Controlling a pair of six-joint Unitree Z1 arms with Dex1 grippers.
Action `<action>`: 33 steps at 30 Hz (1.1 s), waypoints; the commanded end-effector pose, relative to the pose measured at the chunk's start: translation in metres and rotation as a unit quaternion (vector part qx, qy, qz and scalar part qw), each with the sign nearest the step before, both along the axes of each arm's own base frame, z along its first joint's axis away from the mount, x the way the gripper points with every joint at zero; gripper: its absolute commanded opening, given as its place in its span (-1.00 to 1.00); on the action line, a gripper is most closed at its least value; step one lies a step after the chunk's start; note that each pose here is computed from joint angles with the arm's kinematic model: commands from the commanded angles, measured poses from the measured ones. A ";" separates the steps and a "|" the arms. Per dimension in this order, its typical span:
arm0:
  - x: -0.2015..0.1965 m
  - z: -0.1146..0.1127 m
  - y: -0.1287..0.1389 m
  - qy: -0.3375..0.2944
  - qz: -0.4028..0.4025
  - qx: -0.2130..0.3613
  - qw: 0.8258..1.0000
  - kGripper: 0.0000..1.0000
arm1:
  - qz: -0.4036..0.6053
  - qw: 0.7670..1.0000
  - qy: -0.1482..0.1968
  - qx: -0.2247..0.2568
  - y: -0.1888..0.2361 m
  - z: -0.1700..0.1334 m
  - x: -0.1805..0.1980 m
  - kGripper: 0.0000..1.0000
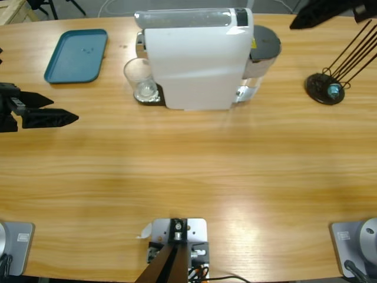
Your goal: Pour coffee
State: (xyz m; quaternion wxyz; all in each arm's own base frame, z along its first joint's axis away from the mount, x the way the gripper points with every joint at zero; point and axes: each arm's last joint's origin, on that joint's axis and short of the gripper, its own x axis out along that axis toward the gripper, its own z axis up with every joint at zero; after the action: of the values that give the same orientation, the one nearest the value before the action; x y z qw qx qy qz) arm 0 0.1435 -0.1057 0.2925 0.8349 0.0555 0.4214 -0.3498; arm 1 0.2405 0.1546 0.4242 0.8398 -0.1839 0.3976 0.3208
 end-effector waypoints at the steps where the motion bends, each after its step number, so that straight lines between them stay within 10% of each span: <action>1: -0.012 -0.009 0.009 0.002 0.004 -0.005 1.000 0.95 | -0.011 0.998 0.045 -0.039 0.027 -0.012 0.062 -1.00; 33: -0.008 -0.013 0.006 0.007 0.000 -0.006 1.000 0.95 | 0.018 0.995 0.072 -0.066 0.083 -0.026 0.098 -1.00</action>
State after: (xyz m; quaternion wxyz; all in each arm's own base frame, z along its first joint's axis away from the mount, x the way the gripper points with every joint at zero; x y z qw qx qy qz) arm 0 0.1385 -0.1031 0.2884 0.8365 0.0522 0.4138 -0.3553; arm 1 0.3240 0.2253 0.4210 0.8027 -0.2064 0.4511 0.3310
